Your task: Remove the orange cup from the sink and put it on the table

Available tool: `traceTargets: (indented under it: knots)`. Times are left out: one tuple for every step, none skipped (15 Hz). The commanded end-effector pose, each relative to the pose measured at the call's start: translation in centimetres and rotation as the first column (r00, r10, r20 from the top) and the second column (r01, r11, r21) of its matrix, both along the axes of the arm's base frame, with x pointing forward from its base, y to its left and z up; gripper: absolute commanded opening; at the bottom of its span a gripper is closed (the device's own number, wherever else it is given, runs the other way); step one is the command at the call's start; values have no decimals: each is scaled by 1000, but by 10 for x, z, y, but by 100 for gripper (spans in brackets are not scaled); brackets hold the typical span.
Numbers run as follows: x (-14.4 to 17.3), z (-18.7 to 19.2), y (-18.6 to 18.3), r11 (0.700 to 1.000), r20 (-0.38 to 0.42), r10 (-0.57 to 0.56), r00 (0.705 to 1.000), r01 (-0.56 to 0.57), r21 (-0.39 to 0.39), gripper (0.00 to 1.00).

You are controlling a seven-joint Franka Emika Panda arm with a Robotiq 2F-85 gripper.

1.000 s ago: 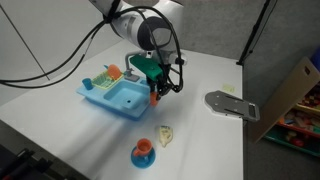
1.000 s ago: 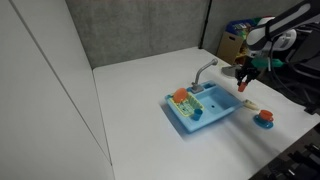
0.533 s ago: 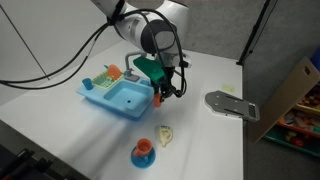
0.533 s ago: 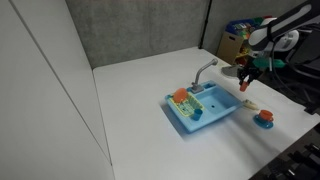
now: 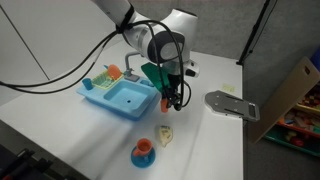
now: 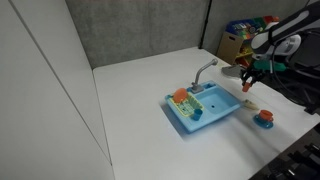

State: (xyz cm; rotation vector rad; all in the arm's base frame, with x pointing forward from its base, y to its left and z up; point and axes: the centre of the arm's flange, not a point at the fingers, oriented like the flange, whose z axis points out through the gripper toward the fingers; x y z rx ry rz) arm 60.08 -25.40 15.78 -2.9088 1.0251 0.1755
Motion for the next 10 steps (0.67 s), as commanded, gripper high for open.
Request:
traceTargets:
  knots:
    - [13,-12,-19,996,2,-86,996,86,-6,17]
    - [14,-15,-23,995,-2,-99,995,99,-10,17]
    - [16,-18,-27,993,3,-114,993,114,-14,17]
    - [16,-22,-30,992,2,-127,992,127,-15,17]
    - [18,-26,-33,991,7,-133,991,133,-9,17]
    - [19,-31,-36,990,9,-144,990,144,-7,17]
    - [20,-34,-39,988,13,-153,988,153,-7,17]
    - [20,-38,-42,987,17,-158,987,158,-3,17]
    - [21,-41,-45,986,24,-164,986,164,2,17]
    - [21,-46,-48,985,29,-171,985,171,4,17]
